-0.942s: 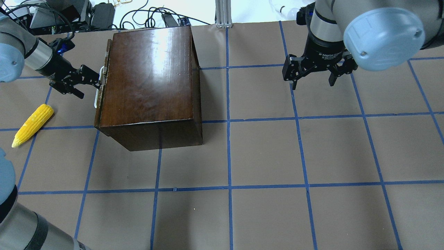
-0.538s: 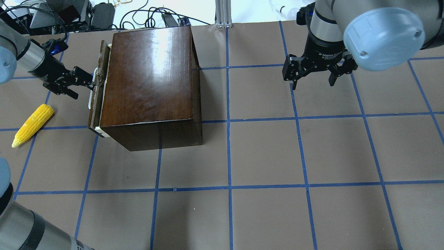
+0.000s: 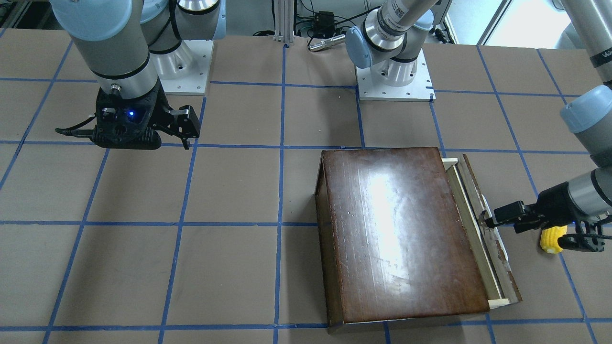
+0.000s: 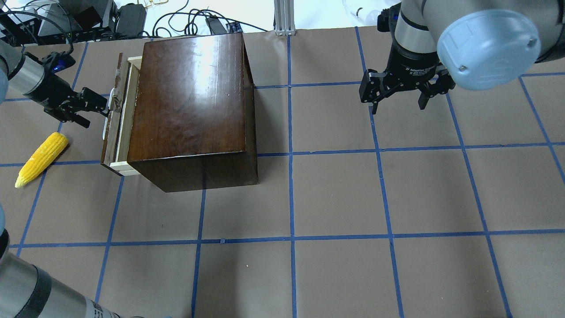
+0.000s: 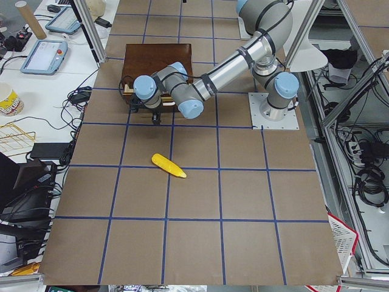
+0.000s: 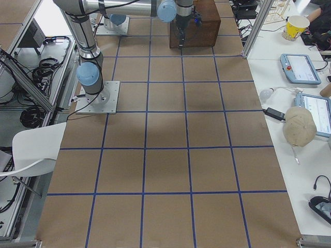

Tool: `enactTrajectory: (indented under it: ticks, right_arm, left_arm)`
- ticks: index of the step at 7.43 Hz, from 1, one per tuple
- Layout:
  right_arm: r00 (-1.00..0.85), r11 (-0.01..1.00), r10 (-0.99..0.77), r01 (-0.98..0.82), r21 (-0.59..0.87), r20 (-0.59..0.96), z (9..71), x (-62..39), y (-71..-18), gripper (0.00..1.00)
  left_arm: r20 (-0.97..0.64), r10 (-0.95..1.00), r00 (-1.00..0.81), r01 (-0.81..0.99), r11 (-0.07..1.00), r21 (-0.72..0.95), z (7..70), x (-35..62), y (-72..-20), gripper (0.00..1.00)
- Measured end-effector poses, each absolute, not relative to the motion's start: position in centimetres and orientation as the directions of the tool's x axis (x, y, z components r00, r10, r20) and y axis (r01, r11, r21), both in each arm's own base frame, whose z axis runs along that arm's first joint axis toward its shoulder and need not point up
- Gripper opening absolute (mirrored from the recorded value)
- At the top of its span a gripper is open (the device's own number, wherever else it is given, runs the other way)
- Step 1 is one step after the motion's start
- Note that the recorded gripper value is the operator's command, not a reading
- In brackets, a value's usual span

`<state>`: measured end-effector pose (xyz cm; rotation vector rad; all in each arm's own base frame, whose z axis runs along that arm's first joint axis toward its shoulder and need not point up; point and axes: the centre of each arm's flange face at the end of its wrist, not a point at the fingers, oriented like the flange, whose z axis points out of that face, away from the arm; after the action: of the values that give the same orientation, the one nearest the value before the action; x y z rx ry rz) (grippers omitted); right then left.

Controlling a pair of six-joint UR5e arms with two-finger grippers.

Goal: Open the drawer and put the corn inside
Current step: 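Grip the white handle with the left gripper and pull the drawer outward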

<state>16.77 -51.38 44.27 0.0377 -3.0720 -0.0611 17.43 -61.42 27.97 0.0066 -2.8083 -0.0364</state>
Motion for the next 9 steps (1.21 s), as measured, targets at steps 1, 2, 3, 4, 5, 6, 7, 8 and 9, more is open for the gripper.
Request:
enactTrajectory:
  ticks: [1,2,3,4,5,6,7,8,9]
  right_arm:
    - [-0.997,0.999,-0.026,-0.023,0.041,0.068,44.3,16.8,-51.4,1.00]
    - [-0.997,0.999,-0.026,-0.023,0.041,0.068,44.3,16.8,-51.4,1.00]
    - [-0.997,0.999,-0.026,-0.023,0.041,0.068,44.3,16.8,-51.4,1.00]
    - [-0.997,0.999,-0.026,-0.023,0.041,0.068,44.3,16.8,-51.4,1.00]
    - [-0.997,0.999,-0.026,-0.023,0.041,0.068,44.3,16.8,-51.4,1.00]
    - [-0.997,0.999,-0.026,-0.023,0.041,0.068,44.3,16.8,-51.4,1.00]
    - [-0.997,0.999,-0.027,-0.024,0.041,0.068,44.3,16.8,-51.4,1.00]
    - [-0.997,0.999,-0.026,-0.024,0.041,0.068,44.3,16.8,-51.4,1.00]
    - [-0.997,0.999,-0.026,-0.023,0.041,0.068,44.3,16.8,-51.4,1.00]
  left_arm:
    - [0.326,-0.003,-0.945,0.005,1.000,0.023,28.0,17.6,-61.4,1.00]
    - [0.325,0.007,-0.946,0.014,1.000,0.019,28.1,17.8,-61.3,1.00]
    - [0.326,0.010,-0.945,0.016,1.000,0.015,28.1,18.3,-61.2,1.00]
    - [0.327,0.004,-0.945,0.009,1.000,0.013,28.0,19.1,-60.9,1.00]
    - [0.328,0.001,-0.945,0.005,1.000,0.011,27.9,19.9,-60.7,1.00]
    - [0.328,0.001,-0.945,0.004,1.000,0.009,27.9,20.3,-60.5,1.00]
    - [0.326,0.002,-0.945,0.004,1.000,0.007,28.0,20.6,-60.5,1.00]
    - [0.326,0.003,-0.946,0.004,1.000,0.004,28.1,20.8,-60.4,1.00]
    - [0.325,0.005,-0.946,0.006,1.000,0.000,28.2,21.2,-60.3,1.00]
